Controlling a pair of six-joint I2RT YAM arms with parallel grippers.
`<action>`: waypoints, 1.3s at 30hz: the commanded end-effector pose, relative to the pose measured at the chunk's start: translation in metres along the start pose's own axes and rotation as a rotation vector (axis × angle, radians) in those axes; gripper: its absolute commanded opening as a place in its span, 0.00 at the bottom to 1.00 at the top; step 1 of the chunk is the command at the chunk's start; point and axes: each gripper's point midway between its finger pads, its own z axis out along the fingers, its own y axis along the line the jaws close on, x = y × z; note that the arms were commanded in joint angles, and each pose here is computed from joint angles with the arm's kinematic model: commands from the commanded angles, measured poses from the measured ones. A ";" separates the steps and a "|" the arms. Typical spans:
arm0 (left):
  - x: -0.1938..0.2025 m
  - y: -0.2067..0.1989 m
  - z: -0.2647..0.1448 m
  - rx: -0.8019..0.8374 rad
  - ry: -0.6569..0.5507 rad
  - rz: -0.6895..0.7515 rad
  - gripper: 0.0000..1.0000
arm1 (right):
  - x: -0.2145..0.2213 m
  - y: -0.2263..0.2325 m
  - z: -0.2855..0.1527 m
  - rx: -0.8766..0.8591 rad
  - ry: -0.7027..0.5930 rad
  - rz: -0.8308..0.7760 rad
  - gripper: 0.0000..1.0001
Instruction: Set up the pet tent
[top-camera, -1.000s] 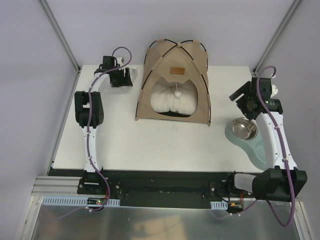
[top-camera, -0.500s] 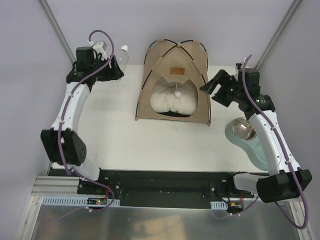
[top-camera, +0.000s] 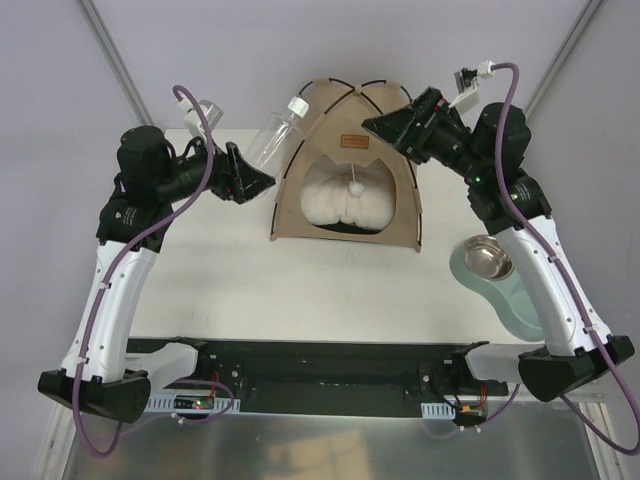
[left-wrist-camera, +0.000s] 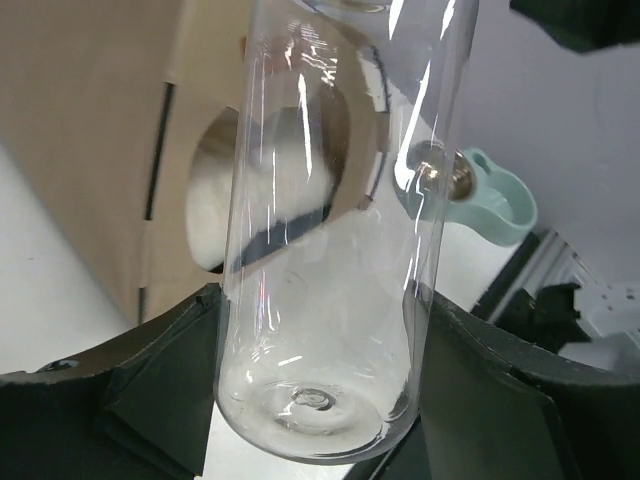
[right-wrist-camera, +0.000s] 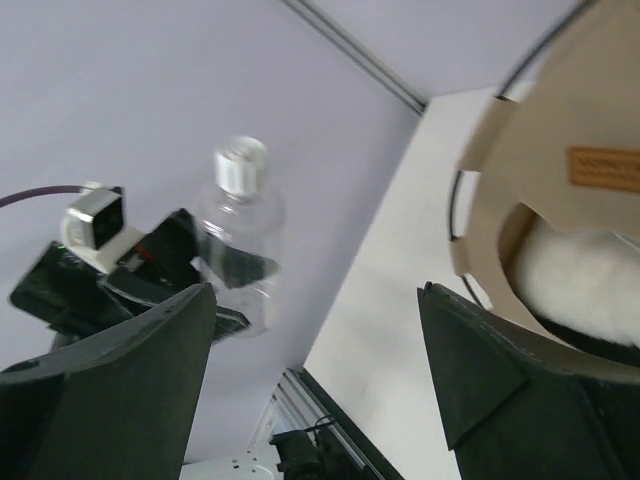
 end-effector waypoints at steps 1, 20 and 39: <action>0.006 -0.042 -0.008 0.163 0.012 0.020 0.32 | -0.023 0.069 0.001 -0.195 -0.070 -0.051 0.89; 0.022 -0.074 -0.002 0.304 0.074 0.056 0.35 | 0.031 0.082 0.053 -0.123 0.010 -0.093 0.43; -0.009 -0.052 0.007 0.151 -0.191 -0.208 0.99 | -0.006 0.058 0.033 -0.037 -0.131 0.272 0.00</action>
